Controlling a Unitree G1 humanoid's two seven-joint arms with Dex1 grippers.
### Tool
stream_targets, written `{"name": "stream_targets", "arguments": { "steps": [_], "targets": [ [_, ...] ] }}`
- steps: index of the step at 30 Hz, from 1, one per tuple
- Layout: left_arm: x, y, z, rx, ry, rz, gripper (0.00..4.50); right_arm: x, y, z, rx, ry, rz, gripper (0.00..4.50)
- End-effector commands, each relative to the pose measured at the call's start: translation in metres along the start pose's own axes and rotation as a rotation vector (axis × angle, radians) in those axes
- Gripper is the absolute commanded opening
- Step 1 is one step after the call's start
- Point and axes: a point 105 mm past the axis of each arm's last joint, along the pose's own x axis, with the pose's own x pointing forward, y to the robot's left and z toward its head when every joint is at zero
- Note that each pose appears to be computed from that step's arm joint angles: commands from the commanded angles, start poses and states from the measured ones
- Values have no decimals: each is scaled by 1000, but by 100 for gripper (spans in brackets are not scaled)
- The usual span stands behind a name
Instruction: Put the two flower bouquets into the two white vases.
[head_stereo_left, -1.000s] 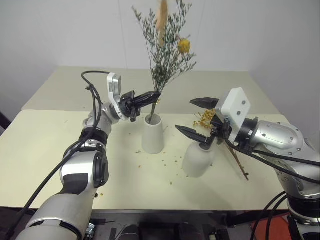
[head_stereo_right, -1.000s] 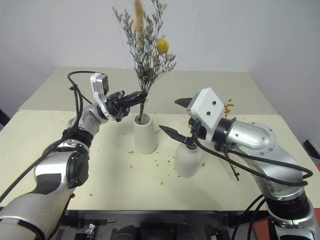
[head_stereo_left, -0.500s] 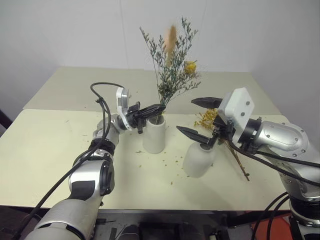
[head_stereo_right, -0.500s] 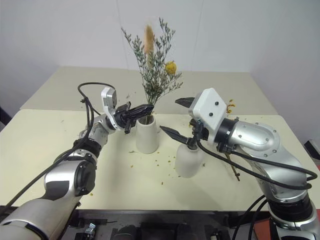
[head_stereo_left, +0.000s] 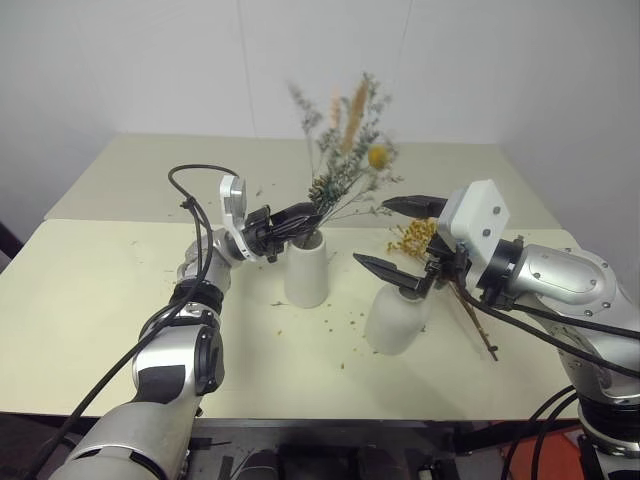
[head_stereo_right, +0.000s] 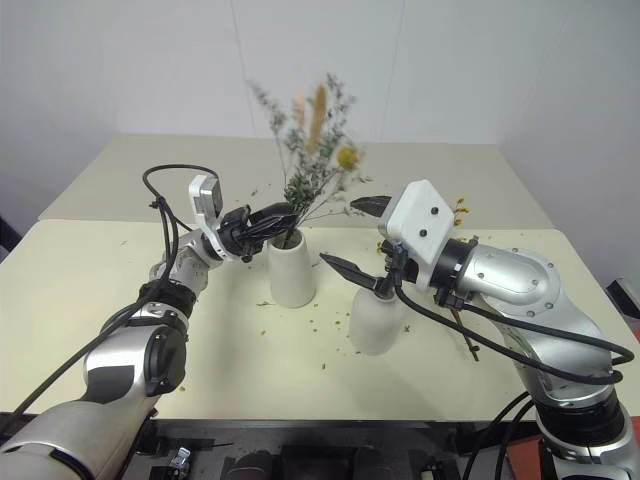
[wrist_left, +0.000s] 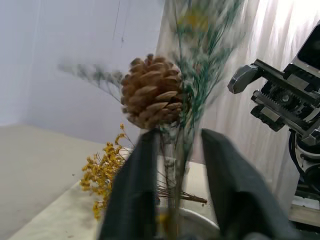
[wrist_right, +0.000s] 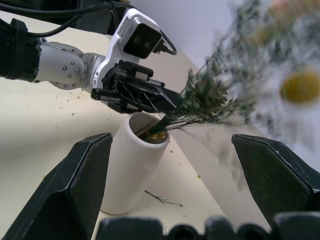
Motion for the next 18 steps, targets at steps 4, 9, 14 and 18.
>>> {"name": "stream_targets", "arguments": {
  "steps": [4,9,14,18],
  "targets": [
    [-2,-4,21,44,-53,-27,373,-3,-4,9,-36,-40,-22,450],
    [-8,-11,28,23,-71,-57,446,-3,-3,8,-30,-41,-20,450],
    [-20,-15,33,17,-90,-52,446,-3,-3,6,-26,-36,-21,450],
    [-30,-19,45,28,-116,-39,446,-3,-3,6,-26,-35,-24,450]
  ]
}}
